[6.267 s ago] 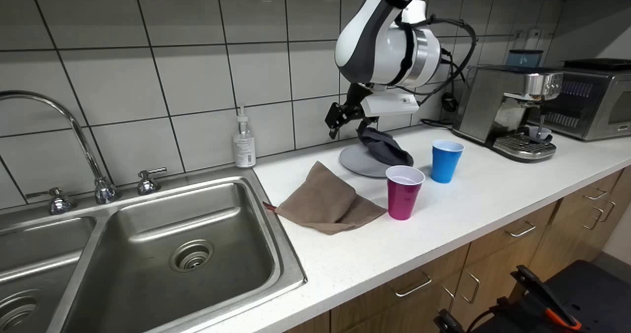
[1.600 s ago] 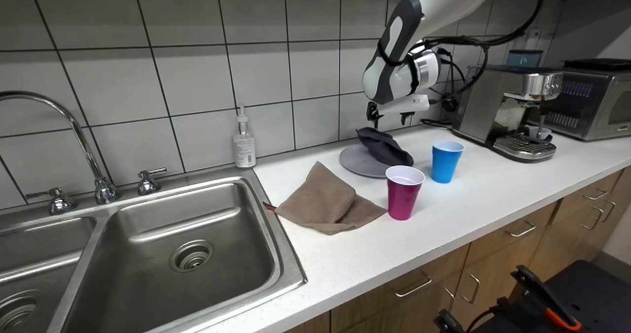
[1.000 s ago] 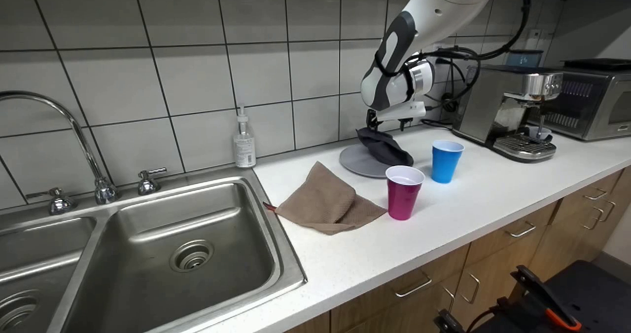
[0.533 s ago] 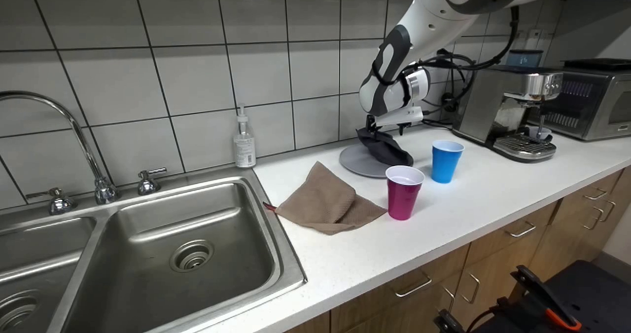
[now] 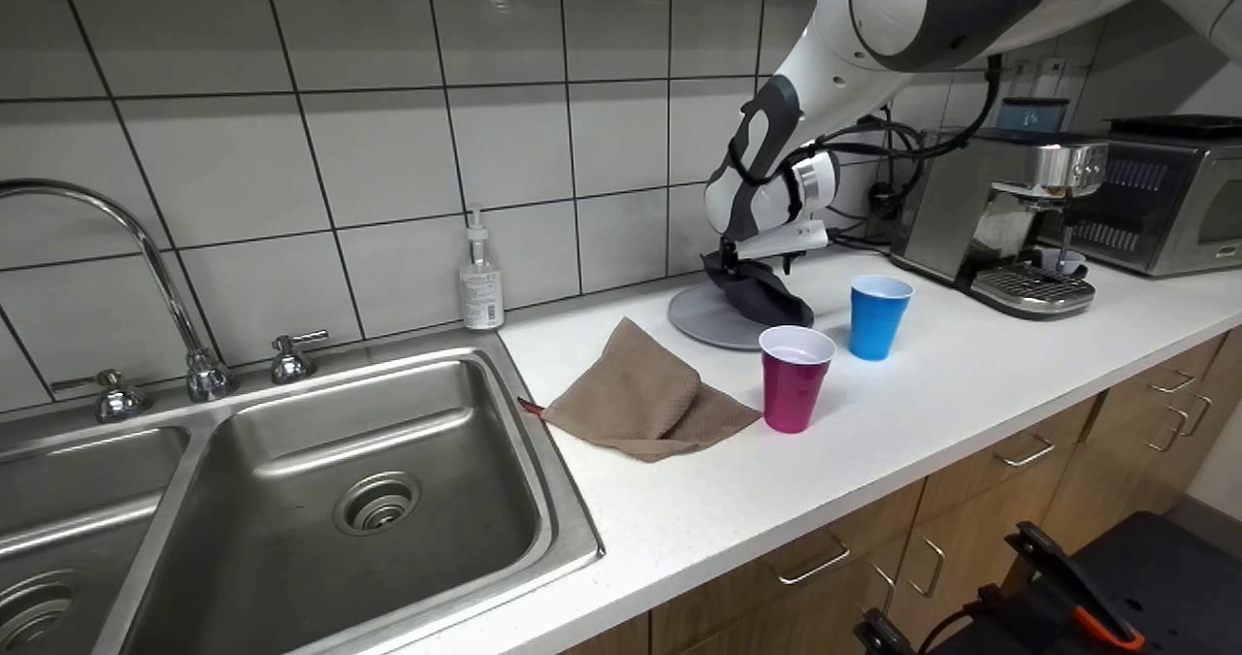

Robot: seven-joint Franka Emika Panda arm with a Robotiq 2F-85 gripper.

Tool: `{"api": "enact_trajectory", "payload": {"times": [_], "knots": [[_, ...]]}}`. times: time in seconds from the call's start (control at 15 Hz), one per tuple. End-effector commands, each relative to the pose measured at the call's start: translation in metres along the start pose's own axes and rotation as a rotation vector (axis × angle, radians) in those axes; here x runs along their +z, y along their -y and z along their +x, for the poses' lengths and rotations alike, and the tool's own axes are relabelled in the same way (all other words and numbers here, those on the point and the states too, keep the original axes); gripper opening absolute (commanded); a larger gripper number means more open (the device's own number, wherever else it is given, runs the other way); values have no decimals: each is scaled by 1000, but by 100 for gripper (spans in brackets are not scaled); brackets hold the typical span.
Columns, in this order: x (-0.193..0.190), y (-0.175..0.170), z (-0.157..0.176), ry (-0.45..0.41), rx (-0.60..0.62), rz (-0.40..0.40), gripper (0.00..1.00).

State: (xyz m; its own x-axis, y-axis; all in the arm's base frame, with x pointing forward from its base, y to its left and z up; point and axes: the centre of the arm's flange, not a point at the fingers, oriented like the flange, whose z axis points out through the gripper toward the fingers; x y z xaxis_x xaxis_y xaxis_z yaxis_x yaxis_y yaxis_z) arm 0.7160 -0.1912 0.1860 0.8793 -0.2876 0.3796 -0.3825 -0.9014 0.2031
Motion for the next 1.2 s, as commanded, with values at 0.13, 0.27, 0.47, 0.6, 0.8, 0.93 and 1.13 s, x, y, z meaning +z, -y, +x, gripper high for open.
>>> {"api": "enact_trajectory", "payload": {"times": [0.13,0.27,0.47,0.6,0.8,0.93,1.13], "knots": [[16,1,16,22,4,-10,100],[21,0,16,29,6,-15,100],[24,0,17,32,7,-16,72],[22,-1,18,32,11,-9,56],[19,0,18,30,8,-6,34],[16,0,17,28,10,-2,18],[11,1,15,23,11,3,0]]}}
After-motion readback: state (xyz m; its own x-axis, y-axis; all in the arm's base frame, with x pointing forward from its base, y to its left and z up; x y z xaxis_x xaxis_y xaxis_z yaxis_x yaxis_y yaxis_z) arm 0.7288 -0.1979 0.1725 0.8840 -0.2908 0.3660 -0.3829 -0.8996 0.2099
